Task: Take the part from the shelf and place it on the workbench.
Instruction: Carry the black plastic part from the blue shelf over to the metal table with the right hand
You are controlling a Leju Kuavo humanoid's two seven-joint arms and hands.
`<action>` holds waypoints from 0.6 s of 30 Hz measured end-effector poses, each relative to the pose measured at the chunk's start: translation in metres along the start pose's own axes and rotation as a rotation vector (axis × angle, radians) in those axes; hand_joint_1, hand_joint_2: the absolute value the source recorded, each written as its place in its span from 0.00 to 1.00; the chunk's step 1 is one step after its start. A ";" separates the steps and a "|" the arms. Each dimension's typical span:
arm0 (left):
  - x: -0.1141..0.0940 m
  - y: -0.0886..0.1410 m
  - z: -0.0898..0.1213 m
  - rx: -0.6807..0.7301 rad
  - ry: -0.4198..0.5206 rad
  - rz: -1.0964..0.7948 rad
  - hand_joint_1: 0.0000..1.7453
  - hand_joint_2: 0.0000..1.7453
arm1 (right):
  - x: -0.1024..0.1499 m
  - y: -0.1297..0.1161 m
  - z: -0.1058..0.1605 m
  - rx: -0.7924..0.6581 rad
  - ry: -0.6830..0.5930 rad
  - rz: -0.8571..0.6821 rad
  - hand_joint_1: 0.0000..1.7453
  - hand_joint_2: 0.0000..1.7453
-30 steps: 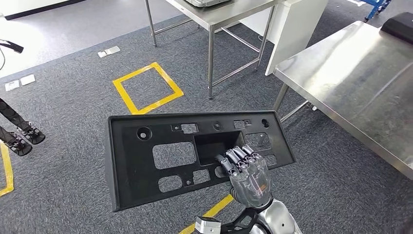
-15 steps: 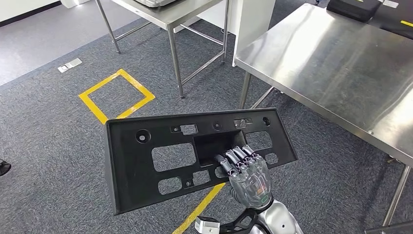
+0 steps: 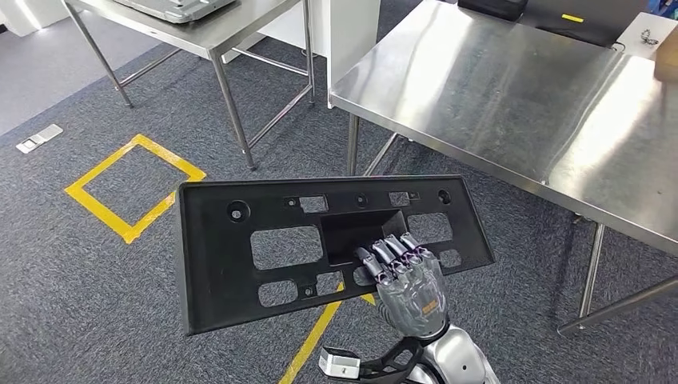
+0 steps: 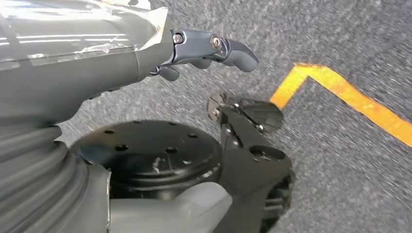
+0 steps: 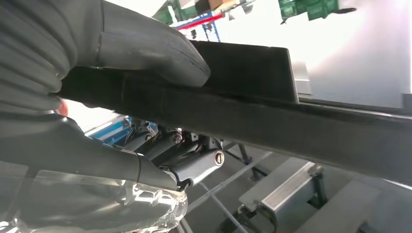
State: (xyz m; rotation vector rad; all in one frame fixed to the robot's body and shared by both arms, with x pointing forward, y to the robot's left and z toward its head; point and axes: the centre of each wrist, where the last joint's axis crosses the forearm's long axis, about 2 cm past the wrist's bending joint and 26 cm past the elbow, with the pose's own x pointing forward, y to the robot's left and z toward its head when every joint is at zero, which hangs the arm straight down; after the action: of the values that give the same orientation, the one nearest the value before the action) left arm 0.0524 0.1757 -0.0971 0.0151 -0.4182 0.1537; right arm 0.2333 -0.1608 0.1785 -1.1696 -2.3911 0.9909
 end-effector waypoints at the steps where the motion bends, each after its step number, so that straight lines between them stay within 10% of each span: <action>1: 0.000 0.000 0.000 -0.001 0.000 -0.001 0.00 1.00 | -0.001 0.000 0.000 -0.001 0.002 -0.001 1.00 1.00; 18: 0.000 0.001 0.000 -0.013 -0.018 -0.017 0.00 1.00 | -0.004 0.000 0.002 0.020 0.006 0.008 1.00 1.00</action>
State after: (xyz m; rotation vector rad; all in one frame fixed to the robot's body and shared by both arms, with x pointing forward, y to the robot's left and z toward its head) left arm 0.0529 0.1764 -0.0972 0.0070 -0.4371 0.1340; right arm 0.2347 -0.1643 0.1771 -1.1740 -2.3679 1.0106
